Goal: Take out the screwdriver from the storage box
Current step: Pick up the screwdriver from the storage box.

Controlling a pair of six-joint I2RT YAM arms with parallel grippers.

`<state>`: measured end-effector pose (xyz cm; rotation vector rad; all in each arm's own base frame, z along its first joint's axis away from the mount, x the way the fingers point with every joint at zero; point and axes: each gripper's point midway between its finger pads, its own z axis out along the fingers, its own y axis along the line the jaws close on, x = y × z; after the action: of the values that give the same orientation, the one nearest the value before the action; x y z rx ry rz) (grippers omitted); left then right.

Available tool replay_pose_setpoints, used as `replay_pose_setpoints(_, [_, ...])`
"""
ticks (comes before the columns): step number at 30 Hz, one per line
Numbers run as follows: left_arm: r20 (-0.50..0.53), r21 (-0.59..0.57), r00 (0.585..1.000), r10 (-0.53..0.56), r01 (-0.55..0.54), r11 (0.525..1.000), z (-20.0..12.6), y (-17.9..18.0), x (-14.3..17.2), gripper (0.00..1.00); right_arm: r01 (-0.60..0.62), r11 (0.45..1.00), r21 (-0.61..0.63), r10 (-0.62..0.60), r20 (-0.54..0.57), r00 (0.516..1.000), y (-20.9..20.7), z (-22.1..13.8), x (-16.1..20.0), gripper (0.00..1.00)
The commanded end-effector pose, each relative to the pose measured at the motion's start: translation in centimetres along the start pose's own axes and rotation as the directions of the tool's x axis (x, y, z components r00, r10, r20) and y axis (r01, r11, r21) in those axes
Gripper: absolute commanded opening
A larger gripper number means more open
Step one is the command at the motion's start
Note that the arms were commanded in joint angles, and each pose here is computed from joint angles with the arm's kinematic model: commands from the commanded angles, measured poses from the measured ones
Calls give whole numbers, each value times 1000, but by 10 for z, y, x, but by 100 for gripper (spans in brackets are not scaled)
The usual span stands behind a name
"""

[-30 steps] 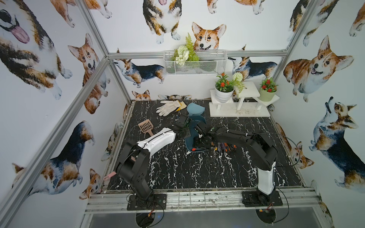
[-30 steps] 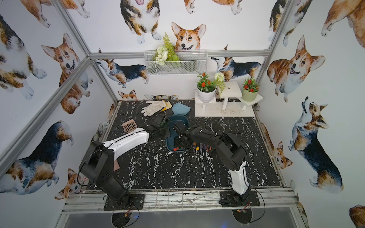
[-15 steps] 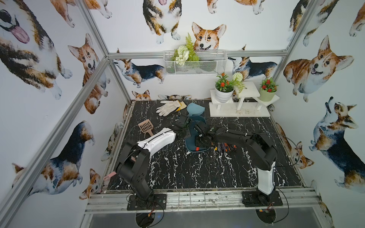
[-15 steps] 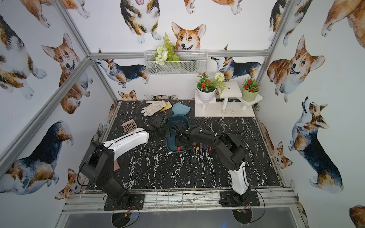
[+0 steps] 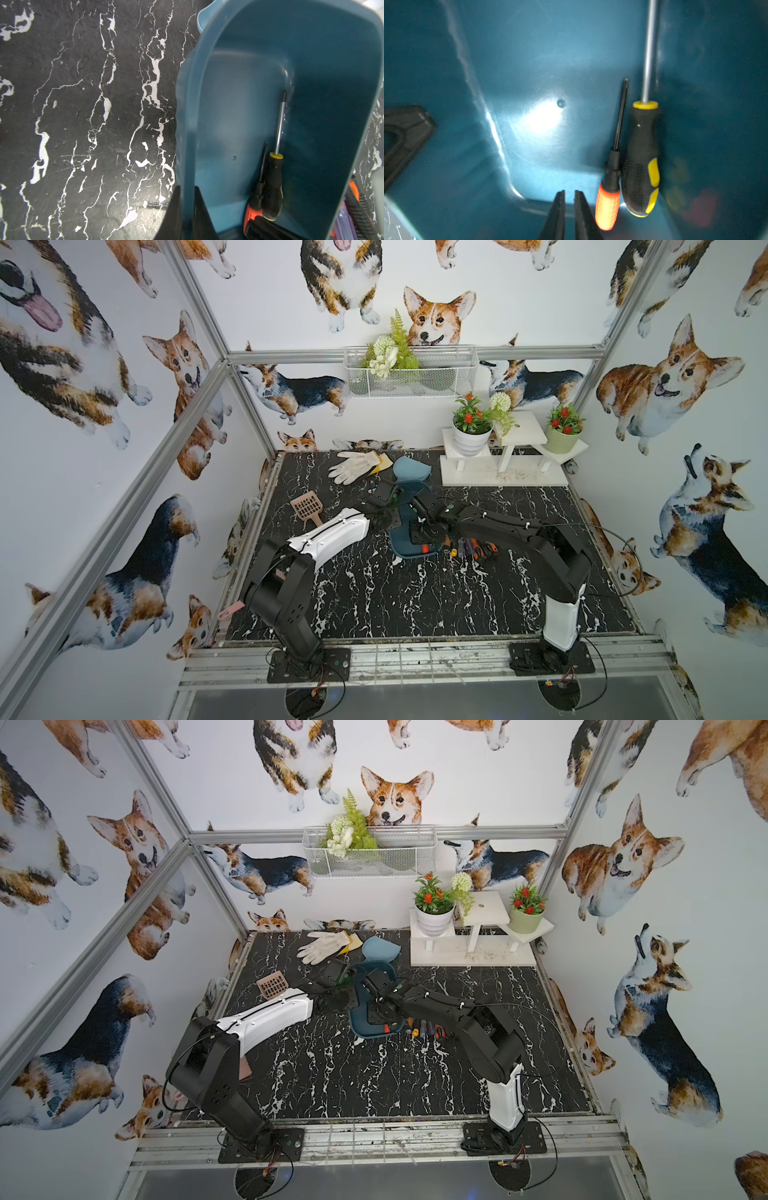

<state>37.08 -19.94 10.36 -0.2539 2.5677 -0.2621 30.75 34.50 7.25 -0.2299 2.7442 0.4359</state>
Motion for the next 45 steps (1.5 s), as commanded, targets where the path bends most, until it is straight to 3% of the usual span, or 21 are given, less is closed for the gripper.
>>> replay_pose_setpoints(1, [30,30,999,-15,14,999,-4,-7,-9,0,32,999,12,-31,-14,999,0,-1,3,36])
replay_pose_setpoints(3, [30,31,999,-18,17,999,-3,-7,-9,0,45,998,35,-44,-33,999,-3,1,6,43])
replay_pose_setpoints(6, [29,30,999,-19,18,999,-3,-7,-9,0,81,992,98,-75,-61,995,-12,6,13,45])
replay_pose_setpoints(13, [28,28,999,-19,18,999,-3,-6,-8,0,94,982,163,-77,-106,991,-27,19,26,45])
replay_pose_setpoints(24, [28,31,999,-22,21,999,-3,-7,-8,0,147,966,213,-145,-22,989,-31,-2,13,47])
replay_pose_setpoints(28, [24,32,999,-23,22,999,-3,-7,-8,0,159,955,250,-153,-43,987,-39,2,17,48])
replay_pose_setpoints(33, [25,29,999,-23,22,999,-4,-7,-8,0,152,966,211,-134,-96,986,-35,18,31,48])
replay_pose_setpoints(38, [23,24,1000,-20,19,1000,-3,-6,-7,0,150,975,162,-132,-113,985,-27,27,34,44])
replay_pose_setpoints(45, [25,27,999,-23,22,999,-4,-7,-8,0,168,972,162,-143,-155,978,-26,33,36,27])
